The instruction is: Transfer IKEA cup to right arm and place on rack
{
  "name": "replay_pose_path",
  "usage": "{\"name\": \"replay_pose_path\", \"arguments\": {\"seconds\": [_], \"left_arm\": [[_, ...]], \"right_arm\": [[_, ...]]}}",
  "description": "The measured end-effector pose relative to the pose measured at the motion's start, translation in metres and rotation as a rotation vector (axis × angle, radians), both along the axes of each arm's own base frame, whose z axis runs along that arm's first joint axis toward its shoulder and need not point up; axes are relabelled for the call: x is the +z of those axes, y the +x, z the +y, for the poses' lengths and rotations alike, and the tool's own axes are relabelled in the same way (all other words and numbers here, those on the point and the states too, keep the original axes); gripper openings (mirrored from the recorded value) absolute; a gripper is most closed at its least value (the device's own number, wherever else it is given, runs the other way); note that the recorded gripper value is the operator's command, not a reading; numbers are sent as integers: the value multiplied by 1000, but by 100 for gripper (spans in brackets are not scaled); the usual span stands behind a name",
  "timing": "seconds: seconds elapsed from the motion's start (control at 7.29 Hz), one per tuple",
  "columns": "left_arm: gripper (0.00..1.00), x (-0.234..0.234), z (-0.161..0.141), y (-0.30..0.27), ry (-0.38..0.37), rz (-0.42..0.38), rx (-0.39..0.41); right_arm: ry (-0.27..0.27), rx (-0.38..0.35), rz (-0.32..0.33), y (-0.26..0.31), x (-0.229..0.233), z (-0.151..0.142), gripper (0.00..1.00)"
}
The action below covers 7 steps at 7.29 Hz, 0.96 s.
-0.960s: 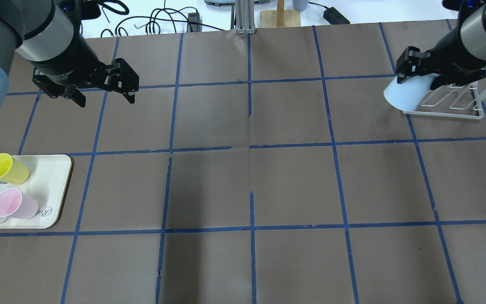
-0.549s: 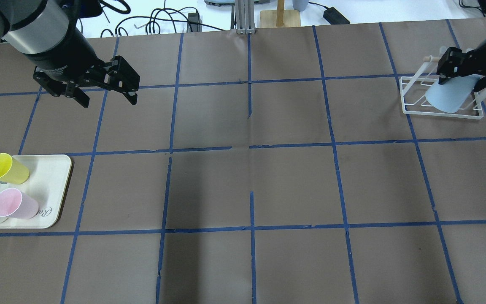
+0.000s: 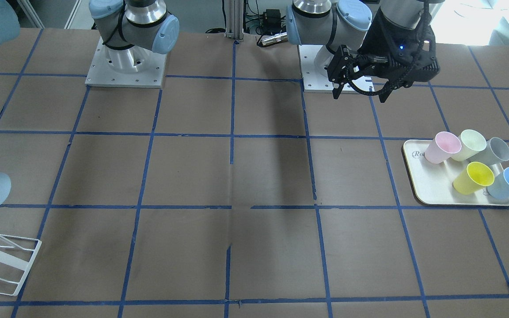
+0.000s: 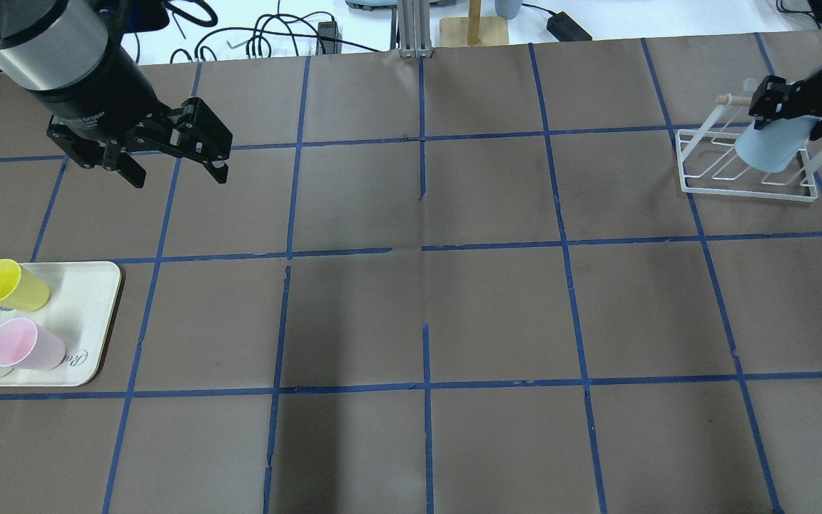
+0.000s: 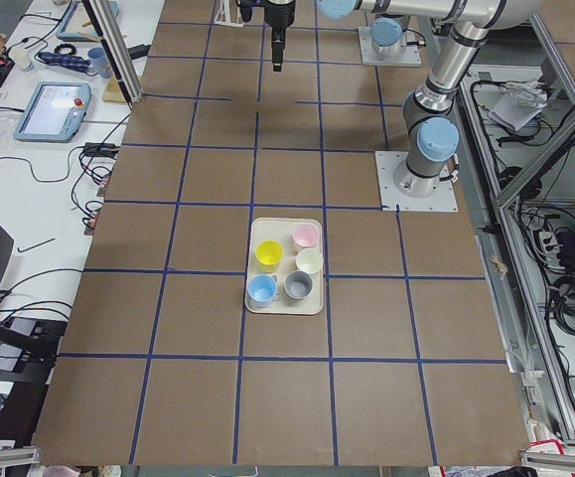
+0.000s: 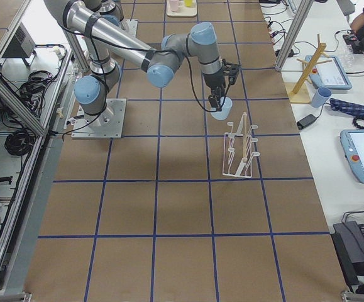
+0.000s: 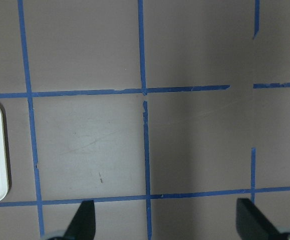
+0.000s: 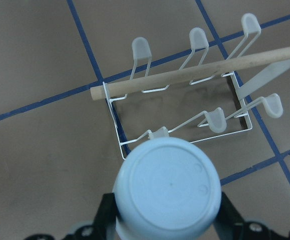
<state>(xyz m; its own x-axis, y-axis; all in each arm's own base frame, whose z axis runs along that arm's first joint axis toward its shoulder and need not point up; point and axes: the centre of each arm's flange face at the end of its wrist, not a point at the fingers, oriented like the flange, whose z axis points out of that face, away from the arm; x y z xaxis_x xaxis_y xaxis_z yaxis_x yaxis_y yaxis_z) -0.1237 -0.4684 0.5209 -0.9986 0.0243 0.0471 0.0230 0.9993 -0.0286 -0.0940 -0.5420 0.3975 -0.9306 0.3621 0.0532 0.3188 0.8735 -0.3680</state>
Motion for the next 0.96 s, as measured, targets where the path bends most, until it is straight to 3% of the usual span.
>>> {"name": "replay_pose_path", "arguments": {"seconds": [0.55, 0.96], "left_arm": [[100, -6, 4, -1, 6, -1, -3], [100, -9, 7, -1, 10, -1, -4]], "right_arm": [[-50, -21, 52, -14, -20, -21, 16], [-65, -28, 49, -15, -24, -25, 16]]}}
